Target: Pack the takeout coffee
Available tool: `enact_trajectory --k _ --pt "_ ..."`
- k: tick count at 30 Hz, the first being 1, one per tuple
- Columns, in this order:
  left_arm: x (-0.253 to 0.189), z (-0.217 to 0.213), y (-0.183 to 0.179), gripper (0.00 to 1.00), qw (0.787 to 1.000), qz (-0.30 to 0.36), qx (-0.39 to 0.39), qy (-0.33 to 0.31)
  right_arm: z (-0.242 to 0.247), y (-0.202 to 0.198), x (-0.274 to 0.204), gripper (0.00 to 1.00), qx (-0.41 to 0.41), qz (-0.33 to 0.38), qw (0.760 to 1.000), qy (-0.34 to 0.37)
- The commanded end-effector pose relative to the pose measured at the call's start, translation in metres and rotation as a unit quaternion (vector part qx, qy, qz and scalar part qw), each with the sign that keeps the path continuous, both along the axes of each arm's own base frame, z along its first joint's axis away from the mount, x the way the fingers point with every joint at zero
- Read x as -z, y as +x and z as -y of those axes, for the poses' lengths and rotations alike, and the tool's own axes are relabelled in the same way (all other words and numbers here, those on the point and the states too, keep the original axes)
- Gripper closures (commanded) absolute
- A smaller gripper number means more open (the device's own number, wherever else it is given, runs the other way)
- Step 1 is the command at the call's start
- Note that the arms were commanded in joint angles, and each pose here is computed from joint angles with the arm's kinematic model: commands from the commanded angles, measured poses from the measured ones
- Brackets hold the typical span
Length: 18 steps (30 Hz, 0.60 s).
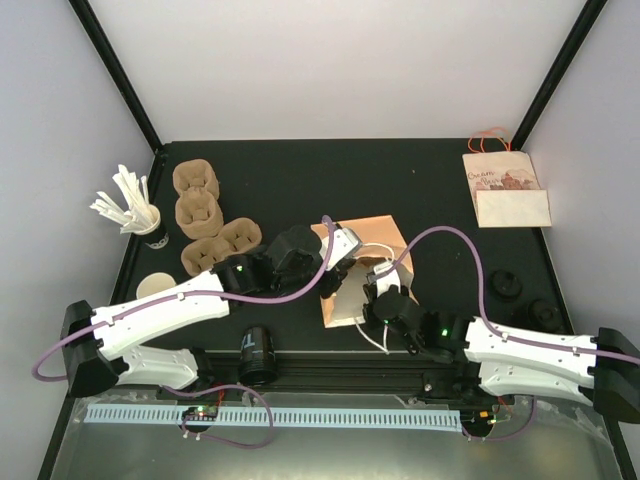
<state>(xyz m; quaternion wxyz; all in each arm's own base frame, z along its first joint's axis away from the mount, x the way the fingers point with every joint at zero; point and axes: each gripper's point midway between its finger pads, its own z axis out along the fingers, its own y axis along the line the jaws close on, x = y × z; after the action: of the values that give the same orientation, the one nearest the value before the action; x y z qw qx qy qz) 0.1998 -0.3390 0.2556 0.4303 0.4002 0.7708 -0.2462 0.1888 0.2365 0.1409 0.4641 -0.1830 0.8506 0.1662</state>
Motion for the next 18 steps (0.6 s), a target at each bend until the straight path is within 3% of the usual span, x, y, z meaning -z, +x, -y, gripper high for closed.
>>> enact_trajectory --k 1,6,12,18 --pt "-0.032 0.013 0.000 0.98 0.998 -0.014 -0.006 -0.061 0.010 0.005 -0.002 0.99 0.035 0.019 0.999 0.024" --pt "-0.038 0.012 -0.002 0.98 0.998 -0.006 0.001 -0.063 0.006 0.004 0.000 0.99 0.022 0.024 0.999 0.030" --pt "-0.038 0.025 -0.022 0.98 0.995 -0.003 0.068 -0.078 -0.001 0.007 0.008 0.99 0.036 -0.005 0.999 0.039" --pt "-0.040 0.028 -0.026 0.98 0.993 -0.012 0.073 -0.088 0.008 0.024 0.027 0.99 0.058 -0.041 0.996 0.059"
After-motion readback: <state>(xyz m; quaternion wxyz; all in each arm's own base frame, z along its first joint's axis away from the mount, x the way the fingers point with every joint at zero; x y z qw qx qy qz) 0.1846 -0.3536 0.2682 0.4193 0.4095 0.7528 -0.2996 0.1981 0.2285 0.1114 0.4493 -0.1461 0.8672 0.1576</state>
